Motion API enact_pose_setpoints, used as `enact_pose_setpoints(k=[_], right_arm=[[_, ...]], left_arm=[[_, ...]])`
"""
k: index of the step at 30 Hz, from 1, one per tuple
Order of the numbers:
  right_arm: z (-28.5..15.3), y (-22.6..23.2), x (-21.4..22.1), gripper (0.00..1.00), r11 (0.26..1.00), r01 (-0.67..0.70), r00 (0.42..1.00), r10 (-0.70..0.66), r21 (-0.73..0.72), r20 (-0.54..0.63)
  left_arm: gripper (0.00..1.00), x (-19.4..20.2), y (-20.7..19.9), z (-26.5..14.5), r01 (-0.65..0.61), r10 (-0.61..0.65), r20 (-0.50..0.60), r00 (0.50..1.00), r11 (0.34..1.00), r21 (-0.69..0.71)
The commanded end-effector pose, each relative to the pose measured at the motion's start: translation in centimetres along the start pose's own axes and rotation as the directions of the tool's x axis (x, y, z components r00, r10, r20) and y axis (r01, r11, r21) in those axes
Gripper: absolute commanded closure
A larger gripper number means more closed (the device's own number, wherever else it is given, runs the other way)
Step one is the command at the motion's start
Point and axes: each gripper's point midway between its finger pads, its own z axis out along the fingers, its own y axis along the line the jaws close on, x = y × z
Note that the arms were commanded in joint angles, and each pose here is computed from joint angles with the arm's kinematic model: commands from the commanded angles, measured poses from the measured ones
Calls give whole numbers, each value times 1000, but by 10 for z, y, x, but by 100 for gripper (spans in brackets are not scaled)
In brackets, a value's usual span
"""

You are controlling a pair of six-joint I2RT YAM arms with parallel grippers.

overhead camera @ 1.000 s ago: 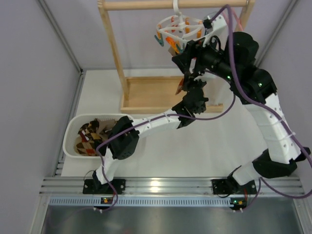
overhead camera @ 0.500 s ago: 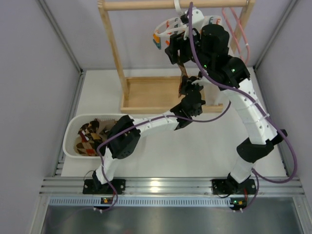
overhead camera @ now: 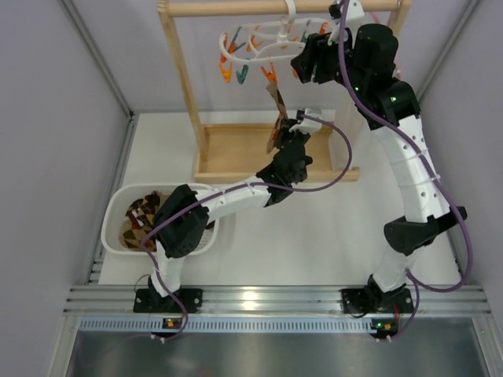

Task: Remove the socks clipped to the hanger

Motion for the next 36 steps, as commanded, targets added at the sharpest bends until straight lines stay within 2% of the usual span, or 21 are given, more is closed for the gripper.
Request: enact_pose_setpoints(k=[1, 10, 27, 36], right_arm=[[10, 22, -8, 41, 996, 22, 999, -18, -92, 46], [13, 53, 5, 40, 991, 107, 994, -104, -84, 46], [52, 43, 26, 37, 953, 280, 959, -283, 120, 9], [52, 54, 14, 41, 943, 277, 955, -291, 183, 59]], left_arm=[[100, -29, 3, 0, 62, -63, 50, 997, 998, 17], [100, -27, -1, 2, 40, -41, 46, 998, 999, 11], [100, -32, 1, -2, 64, -65, 56, 996, 998, 30], [100, -28, 2, -3, 64, -66, 52, 996, 997, 37]])
